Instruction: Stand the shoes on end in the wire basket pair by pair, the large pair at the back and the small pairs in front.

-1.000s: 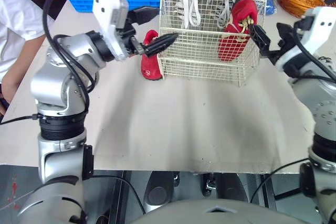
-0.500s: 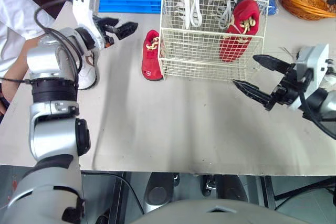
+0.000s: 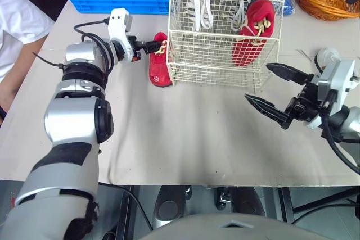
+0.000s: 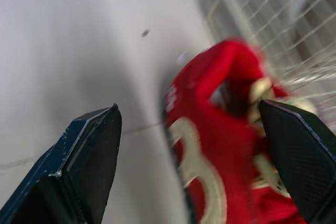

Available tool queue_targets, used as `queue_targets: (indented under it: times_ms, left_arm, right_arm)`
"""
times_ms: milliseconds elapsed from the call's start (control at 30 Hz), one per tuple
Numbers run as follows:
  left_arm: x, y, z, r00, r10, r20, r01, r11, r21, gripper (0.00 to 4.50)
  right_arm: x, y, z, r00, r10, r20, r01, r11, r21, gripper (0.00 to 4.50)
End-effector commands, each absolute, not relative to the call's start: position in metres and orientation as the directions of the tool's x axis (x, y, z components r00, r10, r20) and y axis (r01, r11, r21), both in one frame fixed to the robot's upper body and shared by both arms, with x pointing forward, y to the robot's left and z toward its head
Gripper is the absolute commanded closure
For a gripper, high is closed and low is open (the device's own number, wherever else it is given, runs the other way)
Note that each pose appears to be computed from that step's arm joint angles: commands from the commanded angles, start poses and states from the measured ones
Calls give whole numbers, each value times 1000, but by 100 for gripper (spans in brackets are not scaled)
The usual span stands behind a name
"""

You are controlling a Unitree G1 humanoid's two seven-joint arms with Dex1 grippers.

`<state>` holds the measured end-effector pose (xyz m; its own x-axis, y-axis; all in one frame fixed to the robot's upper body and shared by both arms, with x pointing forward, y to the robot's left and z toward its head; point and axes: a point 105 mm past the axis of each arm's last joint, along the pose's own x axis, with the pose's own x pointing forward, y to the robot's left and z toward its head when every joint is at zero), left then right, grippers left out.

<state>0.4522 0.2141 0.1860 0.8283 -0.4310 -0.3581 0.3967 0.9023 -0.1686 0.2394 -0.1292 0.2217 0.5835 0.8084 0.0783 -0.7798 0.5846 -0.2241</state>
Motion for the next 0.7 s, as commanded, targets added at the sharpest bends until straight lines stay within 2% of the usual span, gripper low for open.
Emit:
queue_targets:
  times_ms: [33,67,233,267,333,400,433,567,700]
  left_arm:
    - [453,223,192,841,-380,-386,368,924,-108,0]
    - [453,223,190,836,-380,-395,369,923,-106,0]
    - [450,220,182,812,-395,-430,387,916,-109,224]
    - [450,220,181,808,-398,-435,391,914,-112,246]
    - [449,220,180,803,-402,-440,394,912,-115,354]
    - [448,223,181,804,-401,-439,390,913,-119,431]
    - [447,225,182,807,-399,-435,385,915,-125,448]
    - [447,235,200,842,-400,-363,359,916,-178,448]
    - [451,252,241,919,-348,-182,327,935,-137,448]
  right_arm:
    - [231,-125,229,548,830,103,-779,552,-298,2]
    - [231,-125,229,544,832,108,-778,549,-304,2]
    - [231,-123,229,525,841,132,-777,537,-329,0]
    - [231,-123,229,521,842,140,-776,536,-332,0]
    - [232,-124,231,520,841,148,-773,538,-336,0]
    - [233,-123,231,520,841,149,-773,537,-339,0]
    - [233,-123,230,516,843,149,-774,534,-340,0]
    - [235,-121,231,505,849,153,-780,525,-340,0]
    - [240,-122,235,498,851,167,-780,524,-341,0]
